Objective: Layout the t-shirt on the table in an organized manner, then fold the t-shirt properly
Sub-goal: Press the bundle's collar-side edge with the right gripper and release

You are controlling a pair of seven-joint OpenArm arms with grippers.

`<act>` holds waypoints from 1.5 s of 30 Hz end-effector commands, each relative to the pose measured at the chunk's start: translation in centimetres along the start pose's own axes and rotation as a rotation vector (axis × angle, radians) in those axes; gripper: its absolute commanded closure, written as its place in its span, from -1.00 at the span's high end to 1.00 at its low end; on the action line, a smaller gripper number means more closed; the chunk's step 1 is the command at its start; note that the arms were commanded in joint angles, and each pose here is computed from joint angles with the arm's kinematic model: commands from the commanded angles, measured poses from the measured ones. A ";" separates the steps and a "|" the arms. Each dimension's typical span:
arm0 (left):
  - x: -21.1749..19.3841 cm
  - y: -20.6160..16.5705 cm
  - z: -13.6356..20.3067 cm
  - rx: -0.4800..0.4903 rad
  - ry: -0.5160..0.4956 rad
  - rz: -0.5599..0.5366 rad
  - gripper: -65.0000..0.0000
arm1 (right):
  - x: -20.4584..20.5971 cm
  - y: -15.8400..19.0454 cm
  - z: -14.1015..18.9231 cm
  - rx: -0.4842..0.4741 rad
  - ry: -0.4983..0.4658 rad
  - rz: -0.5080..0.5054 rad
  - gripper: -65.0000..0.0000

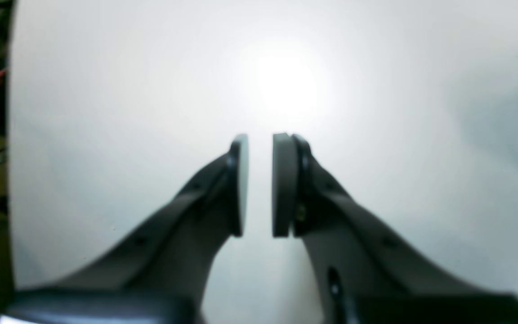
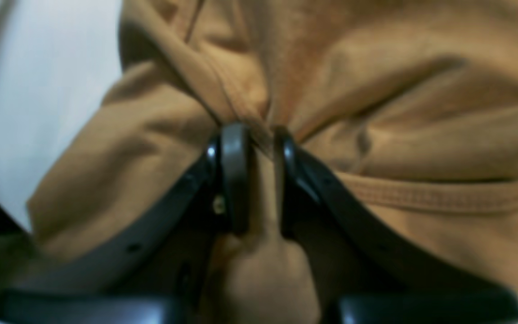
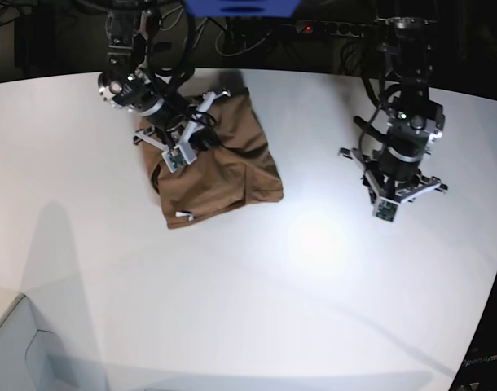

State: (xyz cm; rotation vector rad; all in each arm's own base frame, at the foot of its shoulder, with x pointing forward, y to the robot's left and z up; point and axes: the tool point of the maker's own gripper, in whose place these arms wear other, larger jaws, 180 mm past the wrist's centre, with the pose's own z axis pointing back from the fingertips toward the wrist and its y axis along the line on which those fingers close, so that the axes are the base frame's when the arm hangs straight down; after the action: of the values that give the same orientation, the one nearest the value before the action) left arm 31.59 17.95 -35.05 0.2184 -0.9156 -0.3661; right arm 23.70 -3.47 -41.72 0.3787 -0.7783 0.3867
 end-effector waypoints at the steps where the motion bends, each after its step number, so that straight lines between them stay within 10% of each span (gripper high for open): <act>1: 1.0 1.1 0.3 0.025 -0.035 0.009 -0.73 | 0.8 0.3 -0.1 0.010 -0.039 -0.002 -0.72; 12: -2.6 10.0 2.6 0.258 0.028 0.121 -0.73 | 6.9 0.7 4.8 -0.060 -0.250 0.106 -0.73; 27: -10.7 8.1 6.0 0.177 0.299 0.104 -0.74 | -0.9 6.8 0.5 0.148 -0.052 0.009 -0.73; 36: -12.3 6.3 9.6 0.179 0.333 0.098 -0.74 | 6.0 5.6 5.9 0.042 -0.245 0.123 -0.73; 45: -16.5 2.6 12.2 0.113 0.448 0.140 -0.74 | 2.3 -7.0 8.6 -0.296 -0.168 0.003 -0.74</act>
State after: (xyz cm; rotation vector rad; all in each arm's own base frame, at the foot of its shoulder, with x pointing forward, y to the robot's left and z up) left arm 12.67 26.33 -39.72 0.3112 -0.4731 -0.1194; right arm 22.70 -13.61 -36.84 0.1128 -0.9301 0.2387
